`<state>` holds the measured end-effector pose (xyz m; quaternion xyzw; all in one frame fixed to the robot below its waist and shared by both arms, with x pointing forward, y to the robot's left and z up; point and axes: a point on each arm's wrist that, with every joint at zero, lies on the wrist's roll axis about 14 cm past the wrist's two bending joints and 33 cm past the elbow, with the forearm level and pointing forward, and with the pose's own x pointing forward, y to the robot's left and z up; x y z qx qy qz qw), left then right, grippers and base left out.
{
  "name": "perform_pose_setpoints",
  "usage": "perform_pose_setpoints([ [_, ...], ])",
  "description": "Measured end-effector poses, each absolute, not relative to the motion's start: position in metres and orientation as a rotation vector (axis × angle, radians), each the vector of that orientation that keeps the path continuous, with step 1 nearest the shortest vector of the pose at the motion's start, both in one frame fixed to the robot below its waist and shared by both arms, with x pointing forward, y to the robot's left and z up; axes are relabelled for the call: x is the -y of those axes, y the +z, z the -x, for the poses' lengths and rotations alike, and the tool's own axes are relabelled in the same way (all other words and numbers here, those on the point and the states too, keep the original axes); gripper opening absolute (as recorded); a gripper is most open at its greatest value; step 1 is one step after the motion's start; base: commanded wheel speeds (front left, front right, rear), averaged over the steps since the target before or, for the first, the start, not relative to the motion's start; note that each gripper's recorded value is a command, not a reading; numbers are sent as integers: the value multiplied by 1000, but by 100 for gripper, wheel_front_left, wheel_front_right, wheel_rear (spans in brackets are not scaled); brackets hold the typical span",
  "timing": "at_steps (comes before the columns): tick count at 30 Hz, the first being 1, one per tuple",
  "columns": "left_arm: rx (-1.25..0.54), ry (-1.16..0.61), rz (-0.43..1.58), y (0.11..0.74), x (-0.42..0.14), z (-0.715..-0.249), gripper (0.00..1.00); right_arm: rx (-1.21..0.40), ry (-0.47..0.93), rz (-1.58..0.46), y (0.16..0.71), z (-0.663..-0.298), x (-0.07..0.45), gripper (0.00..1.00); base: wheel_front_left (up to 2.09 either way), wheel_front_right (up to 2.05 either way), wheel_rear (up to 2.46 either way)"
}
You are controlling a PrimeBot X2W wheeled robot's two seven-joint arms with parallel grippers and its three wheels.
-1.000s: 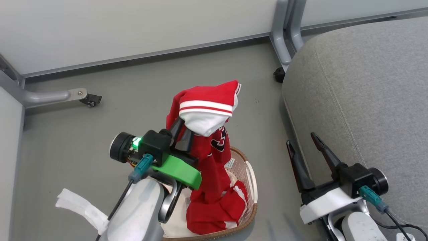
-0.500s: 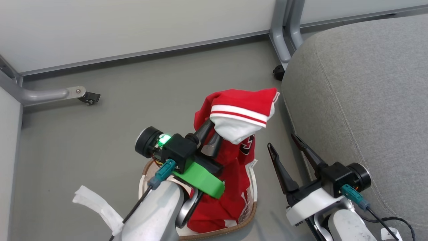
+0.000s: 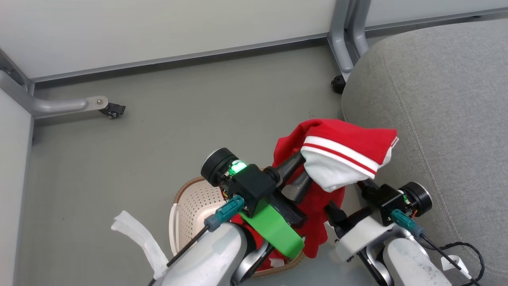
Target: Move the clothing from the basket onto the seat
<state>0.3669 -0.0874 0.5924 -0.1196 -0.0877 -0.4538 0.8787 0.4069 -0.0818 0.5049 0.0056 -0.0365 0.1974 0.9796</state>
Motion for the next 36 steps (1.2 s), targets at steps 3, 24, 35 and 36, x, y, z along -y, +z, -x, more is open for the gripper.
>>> perform_pose_setpoints([
  [3,179,-970,259,595,90,-362,0,59,415,-9,500,-409,77,100,0,0,0],
  [24,108,-962,245,576,83,-365,0,-33,492,-69,474,-403,56,0,0,0,0],
  [35,103,-937,239,571,82,-369,100,-42,489,-78,472,-398,58,0,0,0,0],
  [36,103,-937,239,571,81,-369,100,-43,489,-79,472,-398,58,0,0,0,0],
])
